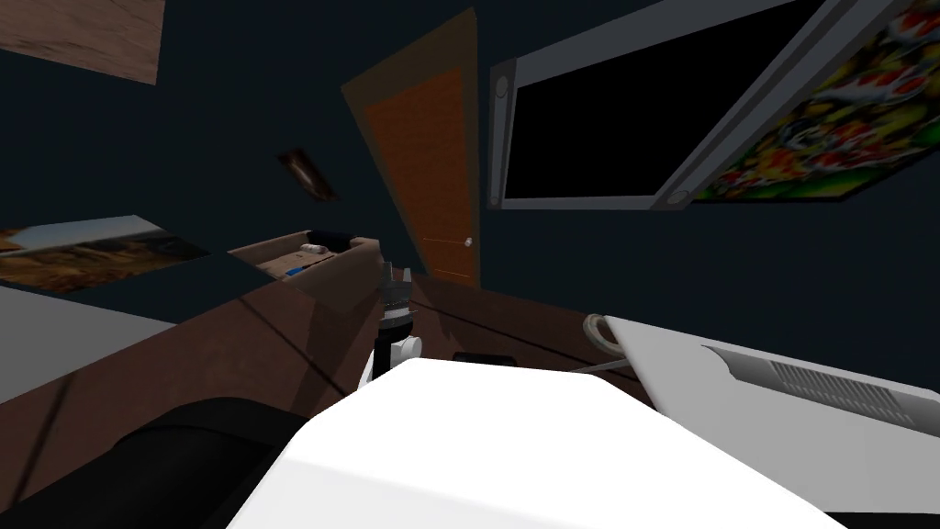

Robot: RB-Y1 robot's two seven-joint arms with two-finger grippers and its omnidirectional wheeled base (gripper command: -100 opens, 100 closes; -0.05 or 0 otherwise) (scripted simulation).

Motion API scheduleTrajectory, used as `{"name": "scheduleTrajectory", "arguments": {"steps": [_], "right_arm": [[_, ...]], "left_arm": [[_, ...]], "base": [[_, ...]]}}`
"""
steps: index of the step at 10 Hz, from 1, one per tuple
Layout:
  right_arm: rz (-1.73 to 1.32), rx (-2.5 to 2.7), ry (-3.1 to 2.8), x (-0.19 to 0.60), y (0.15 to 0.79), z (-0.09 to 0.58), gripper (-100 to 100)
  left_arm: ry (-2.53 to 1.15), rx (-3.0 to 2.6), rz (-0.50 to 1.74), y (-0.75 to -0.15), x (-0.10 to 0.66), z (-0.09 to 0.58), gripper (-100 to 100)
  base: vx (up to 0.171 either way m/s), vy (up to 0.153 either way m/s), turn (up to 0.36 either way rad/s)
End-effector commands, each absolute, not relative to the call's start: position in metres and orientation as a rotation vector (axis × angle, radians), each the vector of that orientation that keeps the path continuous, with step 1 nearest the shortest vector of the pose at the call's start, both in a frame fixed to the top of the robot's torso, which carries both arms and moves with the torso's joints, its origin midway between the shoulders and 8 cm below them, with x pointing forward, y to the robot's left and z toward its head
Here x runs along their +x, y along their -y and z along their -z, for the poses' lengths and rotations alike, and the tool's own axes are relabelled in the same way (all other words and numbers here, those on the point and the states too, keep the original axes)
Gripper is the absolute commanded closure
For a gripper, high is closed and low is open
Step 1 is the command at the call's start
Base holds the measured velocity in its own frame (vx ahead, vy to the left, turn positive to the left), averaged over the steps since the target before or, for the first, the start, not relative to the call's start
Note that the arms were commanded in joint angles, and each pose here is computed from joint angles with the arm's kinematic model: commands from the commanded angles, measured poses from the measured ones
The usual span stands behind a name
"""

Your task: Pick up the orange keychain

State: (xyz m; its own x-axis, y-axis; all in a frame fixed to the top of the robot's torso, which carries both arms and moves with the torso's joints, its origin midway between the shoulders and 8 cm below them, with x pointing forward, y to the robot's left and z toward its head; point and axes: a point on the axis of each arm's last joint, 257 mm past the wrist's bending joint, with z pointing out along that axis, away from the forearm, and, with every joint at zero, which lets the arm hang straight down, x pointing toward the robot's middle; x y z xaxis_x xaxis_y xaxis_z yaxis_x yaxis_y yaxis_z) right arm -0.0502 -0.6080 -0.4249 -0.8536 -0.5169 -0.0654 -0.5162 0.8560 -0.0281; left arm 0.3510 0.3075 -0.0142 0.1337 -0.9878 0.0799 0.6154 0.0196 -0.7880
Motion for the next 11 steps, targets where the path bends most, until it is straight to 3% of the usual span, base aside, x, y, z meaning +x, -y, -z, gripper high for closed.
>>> {"name": "scheduleTrajectory", "arguments": {"steps": [1, 2, 7, 9, 11], "right_arm": [[0.009, -0.760, -2.973, -0.046, 0.607, 0.426, -100], [0.009, -0.745, -2.976, -0.046, 0.607, 0.426, -100], [0.007, -0.622, -3.015, -0.030, 0.612, 0.432, -100], [0.007, -0.566, -3.021, -0.027, 0.612, 0.432, -100], [0.013, -0.519, -3.033, -0.017, 0.615, 0.434, -100]], "left_arm": [[-0.593, -0.802, 1.364, -0.308, 0.351, 0.014, 0], [-0.593, -0.802, 1.363, -0.308, 0.351, 0.014, 0], [-0.593, -0.802, 1.364, -0.307, 0.351, 0.014, 0], [-0.593, -0.802, 1.363, -0.308, 0.351, 0.014, 0], [-0.593, -0.802, 1.364, -0.307, 0.351, 0.014, 0]], "base": [[-0.082, -0.023, 0.010], [-0.014, -0.015, -0.048], [-0.164, -0.004, 0.238], [-0.055, 0.014, 0.012], [-0.172, 0.026, 0.288]]}}
